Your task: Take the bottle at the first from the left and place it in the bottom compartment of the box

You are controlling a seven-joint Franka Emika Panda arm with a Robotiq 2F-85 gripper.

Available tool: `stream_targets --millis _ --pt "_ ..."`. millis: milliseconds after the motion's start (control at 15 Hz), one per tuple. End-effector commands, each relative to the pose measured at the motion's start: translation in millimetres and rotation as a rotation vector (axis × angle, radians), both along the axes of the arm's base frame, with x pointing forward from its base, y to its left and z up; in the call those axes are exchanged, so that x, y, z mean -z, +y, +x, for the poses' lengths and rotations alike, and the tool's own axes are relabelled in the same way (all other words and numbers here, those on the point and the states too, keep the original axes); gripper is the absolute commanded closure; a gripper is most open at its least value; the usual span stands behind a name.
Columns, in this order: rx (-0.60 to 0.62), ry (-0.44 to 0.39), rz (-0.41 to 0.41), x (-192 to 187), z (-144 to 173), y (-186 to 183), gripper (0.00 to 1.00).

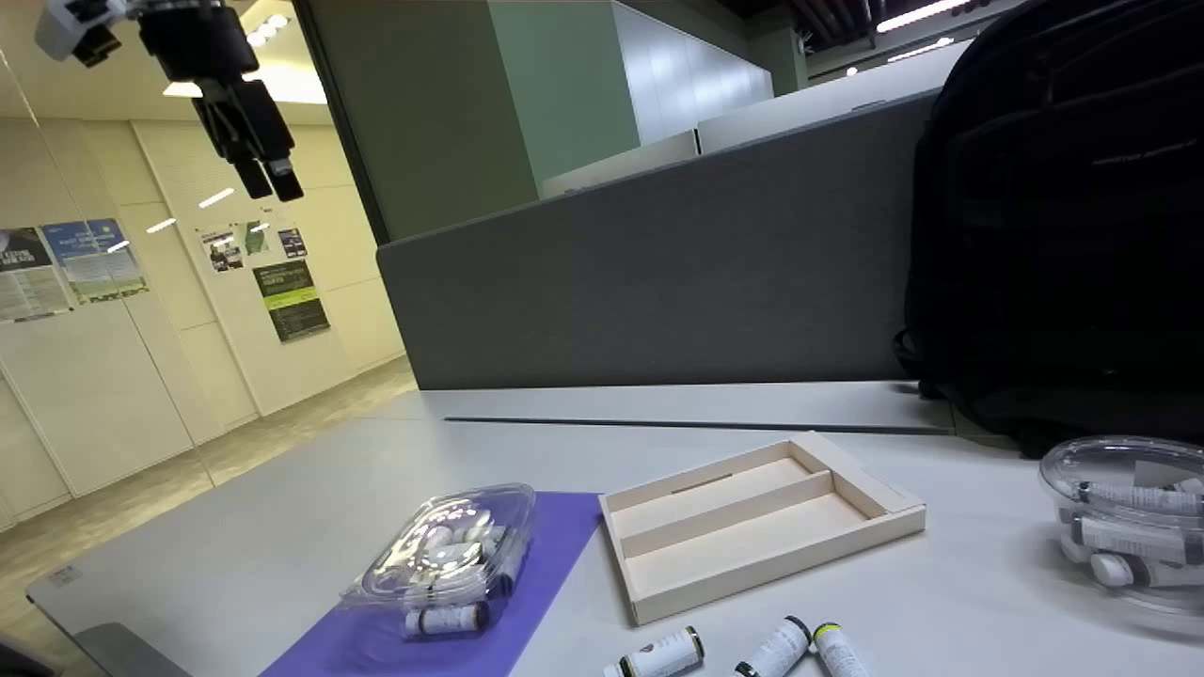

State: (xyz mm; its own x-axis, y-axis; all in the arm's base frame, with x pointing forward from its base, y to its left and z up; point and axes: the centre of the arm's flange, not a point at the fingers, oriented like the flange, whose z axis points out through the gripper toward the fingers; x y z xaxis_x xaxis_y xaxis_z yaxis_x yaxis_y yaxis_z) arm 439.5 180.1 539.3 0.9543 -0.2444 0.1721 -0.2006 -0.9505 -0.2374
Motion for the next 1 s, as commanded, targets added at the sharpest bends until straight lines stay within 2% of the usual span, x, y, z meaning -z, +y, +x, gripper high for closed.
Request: stream_targets --millis 0,267,667,800,933 --pt "0.055 -0.050 -0.025 16.3 -3.6 -11.0 0.00" --pt "0.194 -0.073 -0.068 71.0 -14.0 -50.2 0.00" --pt "0.461 0.114 -0.081 181.5 -70.9 -128.3 0.00" --pt "0.547 0.146 -0.085 210.5 -91.2 -156.0 0.00" --pt "0.626 0.136 -0.083 228.0 -103.8 -185.4 0.00"
